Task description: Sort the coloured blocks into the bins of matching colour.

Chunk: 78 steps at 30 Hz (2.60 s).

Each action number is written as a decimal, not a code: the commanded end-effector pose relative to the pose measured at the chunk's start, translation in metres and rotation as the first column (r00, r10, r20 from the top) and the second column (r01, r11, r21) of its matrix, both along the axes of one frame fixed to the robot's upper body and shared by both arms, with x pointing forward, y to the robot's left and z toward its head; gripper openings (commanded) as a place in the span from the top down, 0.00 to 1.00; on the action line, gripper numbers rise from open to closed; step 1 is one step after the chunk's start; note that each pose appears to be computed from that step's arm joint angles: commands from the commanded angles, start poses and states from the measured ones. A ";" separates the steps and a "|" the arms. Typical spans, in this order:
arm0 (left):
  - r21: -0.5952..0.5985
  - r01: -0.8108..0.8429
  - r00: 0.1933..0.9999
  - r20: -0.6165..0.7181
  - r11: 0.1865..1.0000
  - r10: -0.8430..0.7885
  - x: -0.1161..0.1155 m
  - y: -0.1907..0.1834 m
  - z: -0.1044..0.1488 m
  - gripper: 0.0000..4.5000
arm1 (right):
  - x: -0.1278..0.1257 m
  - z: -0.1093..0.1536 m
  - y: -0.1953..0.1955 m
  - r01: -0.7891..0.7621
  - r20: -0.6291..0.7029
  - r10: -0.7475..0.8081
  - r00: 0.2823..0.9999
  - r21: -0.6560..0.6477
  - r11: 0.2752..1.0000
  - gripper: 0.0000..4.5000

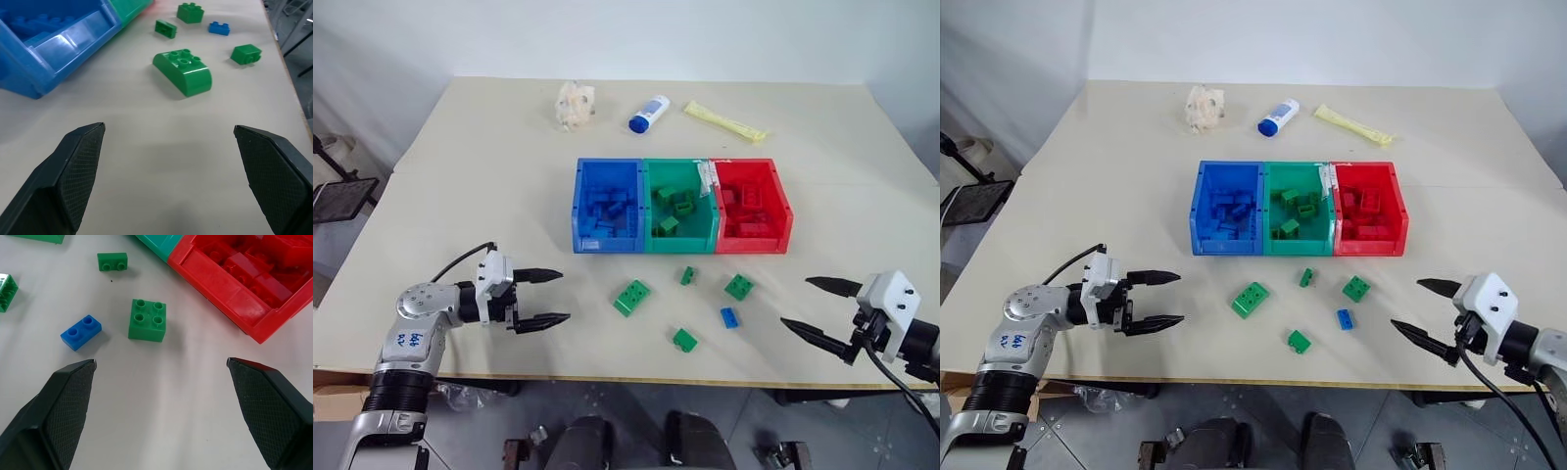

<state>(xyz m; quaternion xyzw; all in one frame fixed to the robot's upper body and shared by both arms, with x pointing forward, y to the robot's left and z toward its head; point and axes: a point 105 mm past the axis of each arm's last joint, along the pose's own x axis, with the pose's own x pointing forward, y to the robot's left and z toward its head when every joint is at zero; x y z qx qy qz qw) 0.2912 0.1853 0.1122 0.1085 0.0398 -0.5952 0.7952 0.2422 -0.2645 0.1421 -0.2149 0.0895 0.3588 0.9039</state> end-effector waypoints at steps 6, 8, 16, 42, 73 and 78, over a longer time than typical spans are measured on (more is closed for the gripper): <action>-0.052 -0.064 0.997 0.043 0.997 0.066 0.013 -0.006 0.015 0.00 | 0.012 0.017 0.003 0.030 0.019 -0.030 0.999 -0.025 0.999 0.00; -0.054 -0.065 0.997 0.043 0.996 0.067 0.013 -0.007 0.015 0.00 | 0.011 0.011 0.000 0.052 -0.057 -0.055 0.997 -0.061 0.997 0.00; -0.036 0.018 0.996 0.083 0.999 -0.014 0.008 -0.011 0.010 0.00 | -0.018 0.020 -0.032 0.118 -0.107 -0.130 0.986 -0.114 0.987 0.00; -0.120 0.100 0.995 0.021 0.988 -0.098 -0.042 -0.018 0.010 0.00 | 0.032 -0.005 0.060 -0.140 -0.178 0.133 0.975 -0.025 0.990 0.00; -0.155 0.104 0.988 0.129 0.982 -0.084 -0.027 -0.020 0.016 0.00 | 0.062 0.032 0.084 -0.123 -0.011 0.124 0.992 0.087 0.989 0.67; -0.140 0.129 0.982 0.157 0.982 -0.106 -0.020 -0.027 0.011 0.00 | 0.088 0.064 0.101 -0.118 0.082 0.108 0.991 0.122 0.985 0.67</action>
